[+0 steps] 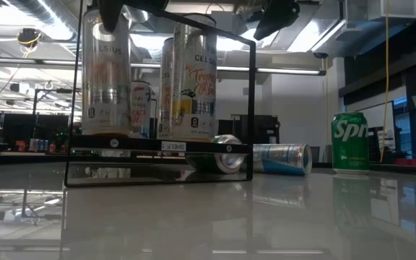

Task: Place canned beverage on shelf
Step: Put the white yellow soda on the shelf aligned with the other white yellow soda cans

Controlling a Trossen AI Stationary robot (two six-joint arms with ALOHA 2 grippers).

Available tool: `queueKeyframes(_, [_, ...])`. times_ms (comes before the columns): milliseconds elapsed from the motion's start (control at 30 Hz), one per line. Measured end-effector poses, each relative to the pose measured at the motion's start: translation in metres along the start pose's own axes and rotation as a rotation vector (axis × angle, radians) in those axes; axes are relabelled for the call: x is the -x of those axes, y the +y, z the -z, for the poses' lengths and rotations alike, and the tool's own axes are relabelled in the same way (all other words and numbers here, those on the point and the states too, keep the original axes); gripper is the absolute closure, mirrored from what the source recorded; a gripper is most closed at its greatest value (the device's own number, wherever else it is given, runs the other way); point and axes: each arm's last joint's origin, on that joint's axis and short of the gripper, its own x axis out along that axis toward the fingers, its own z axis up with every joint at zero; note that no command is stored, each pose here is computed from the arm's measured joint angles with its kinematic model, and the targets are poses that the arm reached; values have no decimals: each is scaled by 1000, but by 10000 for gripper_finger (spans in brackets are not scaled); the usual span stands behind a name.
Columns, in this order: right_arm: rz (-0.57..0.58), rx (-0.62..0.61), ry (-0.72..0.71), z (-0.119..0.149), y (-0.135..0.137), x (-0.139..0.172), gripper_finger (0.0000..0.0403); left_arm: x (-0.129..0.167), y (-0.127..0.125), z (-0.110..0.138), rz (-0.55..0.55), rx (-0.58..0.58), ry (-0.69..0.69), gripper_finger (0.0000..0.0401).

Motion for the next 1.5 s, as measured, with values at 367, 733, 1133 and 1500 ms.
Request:
queueKeyframes(367, [-1,0,-4,0,0,0,72,-3,-2,-3,13,31,-7,140])
queueKeyframes(733, [-1,0,-4,0,0,0,72,-4,-4,-5,25,19,-30,124])
queueKeyframes(1133, [-1,0,-4,0,0,0,72,-4,-4,-6,29,8,-28,123])
queueKeyframes(1500, [-1,-1,-4,0,0,0,72,-5,-5,-6,38,-42,-23,71])
